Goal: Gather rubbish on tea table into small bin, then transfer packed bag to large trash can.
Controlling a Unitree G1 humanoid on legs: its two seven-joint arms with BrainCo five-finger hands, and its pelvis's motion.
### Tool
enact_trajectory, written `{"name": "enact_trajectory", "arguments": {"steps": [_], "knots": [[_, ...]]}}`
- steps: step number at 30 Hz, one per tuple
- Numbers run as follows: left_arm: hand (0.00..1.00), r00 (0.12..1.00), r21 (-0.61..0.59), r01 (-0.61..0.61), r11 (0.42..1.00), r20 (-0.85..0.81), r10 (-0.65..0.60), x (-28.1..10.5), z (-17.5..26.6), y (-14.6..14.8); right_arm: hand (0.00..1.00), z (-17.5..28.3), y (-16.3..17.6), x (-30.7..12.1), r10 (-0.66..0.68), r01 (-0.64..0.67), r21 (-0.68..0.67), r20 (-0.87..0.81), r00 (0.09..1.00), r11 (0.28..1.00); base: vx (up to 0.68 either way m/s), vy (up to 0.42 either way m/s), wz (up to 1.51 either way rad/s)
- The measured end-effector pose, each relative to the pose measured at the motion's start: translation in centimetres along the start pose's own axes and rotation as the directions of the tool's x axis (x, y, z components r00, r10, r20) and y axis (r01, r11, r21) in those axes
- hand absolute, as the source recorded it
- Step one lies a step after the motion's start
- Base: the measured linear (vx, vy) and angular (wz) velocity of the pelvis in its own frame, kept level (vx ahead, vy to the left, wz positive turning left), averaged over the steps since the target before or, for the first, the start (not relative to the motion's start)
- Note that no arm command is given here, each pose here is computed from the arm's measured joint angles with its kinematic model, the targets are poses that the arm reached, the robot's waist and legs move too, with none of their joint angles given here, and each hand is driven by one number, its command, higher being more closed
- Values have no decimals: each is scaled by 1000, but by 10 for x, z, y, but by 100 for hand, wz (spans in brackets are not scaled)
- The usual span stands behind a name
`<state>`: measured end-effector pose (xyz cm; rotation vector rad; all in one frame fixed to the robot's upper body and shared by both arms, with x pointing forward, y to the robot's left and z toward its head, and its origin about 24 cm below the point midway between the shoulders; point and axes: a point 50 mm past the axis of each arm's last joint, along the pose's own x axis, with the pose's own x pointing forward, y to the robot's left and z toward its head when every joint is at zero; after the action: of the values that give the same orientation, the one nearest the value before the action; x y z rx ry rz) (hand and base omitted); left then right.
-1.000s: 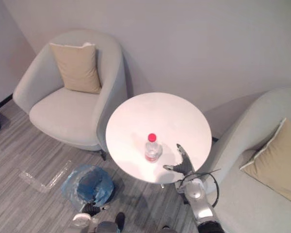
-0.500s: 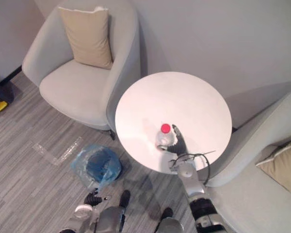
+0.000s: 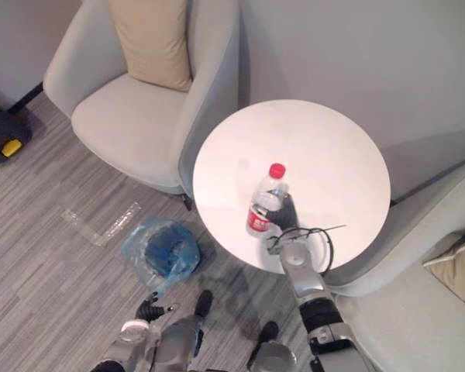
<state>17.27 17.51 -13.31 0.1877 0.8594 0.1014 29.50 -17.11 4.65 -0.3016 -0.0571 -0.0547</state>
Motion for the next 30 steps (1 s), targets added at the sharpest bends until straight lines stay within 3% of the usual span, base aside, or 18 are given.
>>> {"name": "enact_trajectory", "arguments": {"steps": [13,23,30], "knots": [[0,996,72,1,997,-89,6,-3,-22,5,100,-18,5,-71,60,-57,60,-55,997,997,-39,8,-19],[0,992,115,21,993,-127,-6,-7,-34,3,100,-14,7,-90,67,-69,-54,-36,997,996,-35,6,-7],[0,994,137,42,990,-103,-28,-6,-28,-3,100,-1,9,-89,74,-73,-56,28,997,996,-104,-29,34]]}}
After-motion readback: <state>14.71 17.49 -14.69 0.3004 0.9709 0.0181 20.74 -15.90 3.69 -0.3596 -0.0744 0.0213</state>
